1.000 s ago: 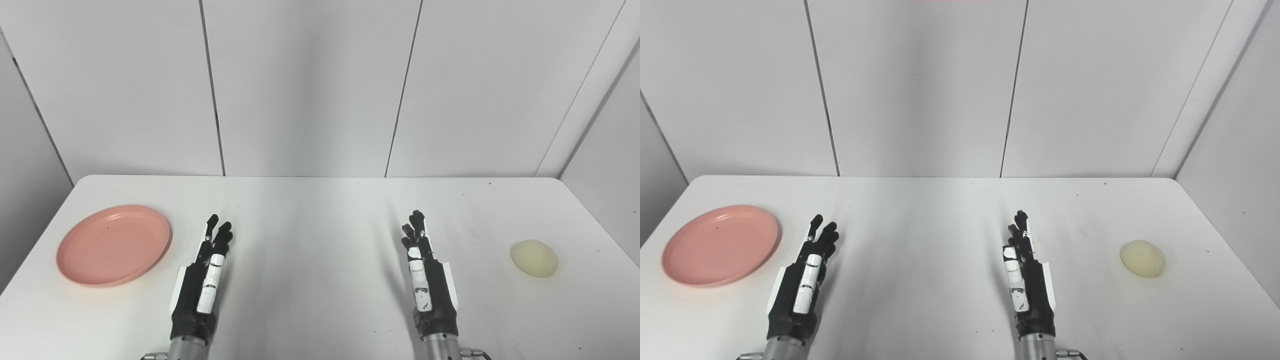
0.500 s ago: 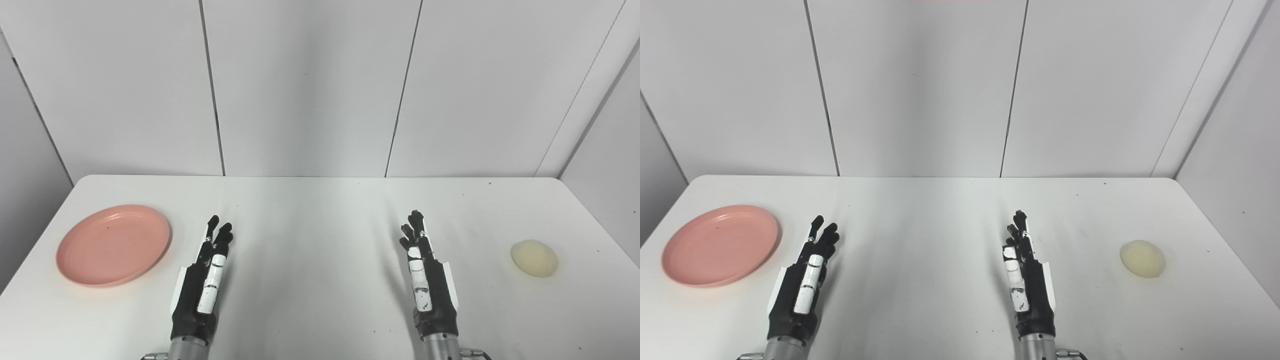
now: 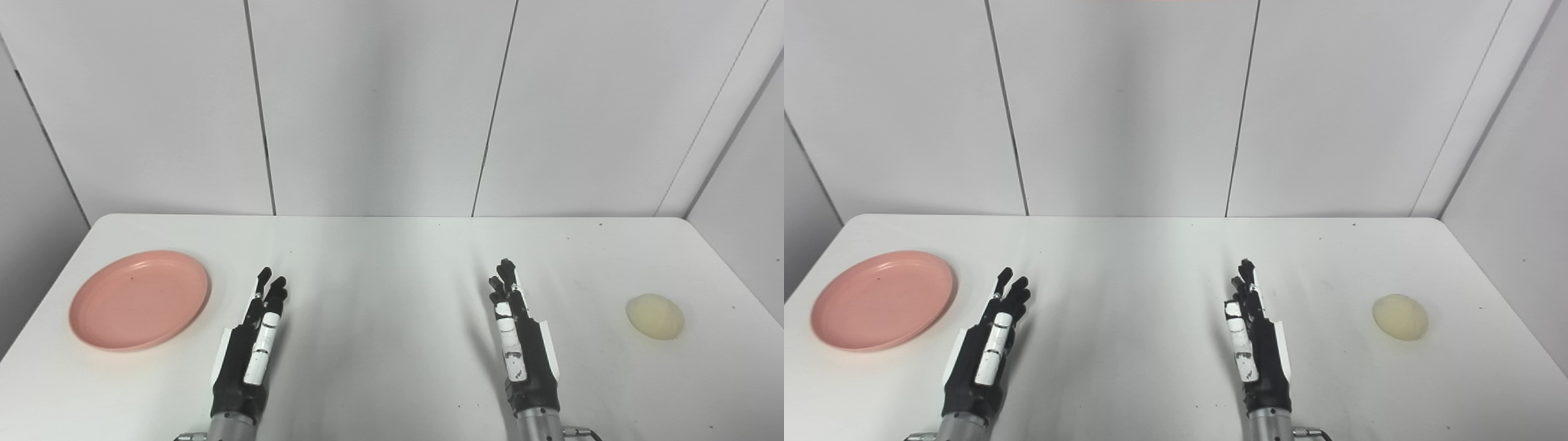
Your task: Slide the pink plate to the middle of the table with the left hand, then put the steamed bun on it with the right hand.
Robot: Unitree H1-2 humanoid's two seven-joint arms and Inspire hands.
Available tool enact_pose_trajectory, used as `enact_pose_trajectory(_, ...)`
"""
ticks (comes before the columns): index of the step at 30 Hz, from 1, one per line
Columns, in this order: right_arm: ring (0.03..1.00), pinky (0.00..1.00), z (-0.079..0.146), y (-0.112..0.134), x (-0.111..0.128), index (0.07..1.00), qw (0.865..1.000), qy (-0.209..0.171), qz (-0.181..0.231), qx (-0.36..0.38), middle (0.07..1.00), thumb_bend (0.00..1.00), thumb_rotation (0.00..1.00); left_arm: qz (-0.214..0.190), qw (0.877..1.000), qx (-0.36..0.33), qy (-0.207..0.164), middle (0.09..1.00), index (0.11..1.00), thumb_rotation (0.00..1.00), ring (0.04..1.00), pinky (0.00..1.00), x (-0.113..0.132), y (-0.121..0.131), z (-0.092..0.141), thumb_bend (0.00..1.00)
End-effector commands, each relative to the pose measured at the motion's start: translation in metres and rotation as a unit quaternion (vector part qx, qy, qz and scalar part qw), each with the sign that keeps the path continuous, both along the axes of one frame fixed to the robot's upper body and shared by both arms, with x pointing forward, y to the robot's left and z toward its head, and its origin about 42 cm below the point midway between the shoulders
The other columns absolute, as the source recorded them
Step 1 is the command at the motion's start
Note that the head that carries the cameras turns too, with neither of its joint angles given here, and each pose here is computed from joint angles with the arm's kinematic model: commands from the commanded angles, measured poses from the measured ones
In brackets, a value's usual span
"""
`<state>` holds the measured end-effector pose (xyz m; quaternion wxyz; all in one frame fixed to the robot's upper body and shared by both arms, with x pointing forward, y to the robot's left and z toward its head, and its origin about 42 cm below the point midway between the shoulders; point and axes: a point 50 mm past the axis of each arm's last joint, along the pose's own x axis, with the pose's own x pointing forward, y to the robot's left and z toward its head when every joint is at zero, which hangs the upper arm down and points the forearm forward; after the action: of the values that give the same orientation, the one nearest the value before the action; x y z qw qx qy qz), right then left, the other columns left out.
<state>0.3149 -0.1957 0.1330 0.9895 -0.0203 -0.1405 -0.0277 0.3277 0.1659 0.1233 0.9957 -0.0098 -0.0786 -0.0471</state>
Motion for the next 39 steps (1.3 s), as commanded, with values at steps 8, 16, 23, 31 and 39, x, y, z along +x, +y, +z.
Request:
enact_pose_trajectory(8,0.984,1.00,-0.029,-0.027,-0.010,0.999,0.999,0.044,0.005,0.007,0.999,0.74,1.00,-0.002,1.000,0.002,-0.023,0.966,0.988,0.90,0.957,0.96,0.003,-0.024,-0.002,0.52)
enact_pose_trajectory(16,0.980,1.00,-0.040,-0.040,-0.010,0.991,0.999,0.041,0.009,0.014,0.989,0.70,1.00,-0.001,1.000,0.003,-0.022,0.978,1.000,0.94,0.954,0.95,0.003,-0.038,-0.007,0.48)
enact_pose_trajectory(23,0.982,1.00,-0.044,-0.045,-0.010,0.987,0.999,0.042,0.008,0.017,0.986,0.70,1.00,-0.001,1.000,-0.006,-0.017,0.973,0.996,0.93,0.954,0.97,0.004,-0.044,-0.012,0.47)
enact_pose_trajectory(31,0.988,1.00,-0.049,-0.053,-0.008,0.987,0.999,0.043,0.016,0.028,0.986,0.69,1.00,0.000,1.000,0.001,-0.014,0.957,0.980,0.93,0.946,0.96,0.007,-0.052,-0.017,0.47)
enact_pose_trajectory(39,0.990,1.00,-0.053,-0.058,-0.005,1.000,0.998,0.049,0.013,0.024,0.983,0.66,1.00,-0.001,1.000,-0.012,-0.015,0.958,0.976,0.90,0.945,0.95,0.011,-0.058,-0.027,0.49)
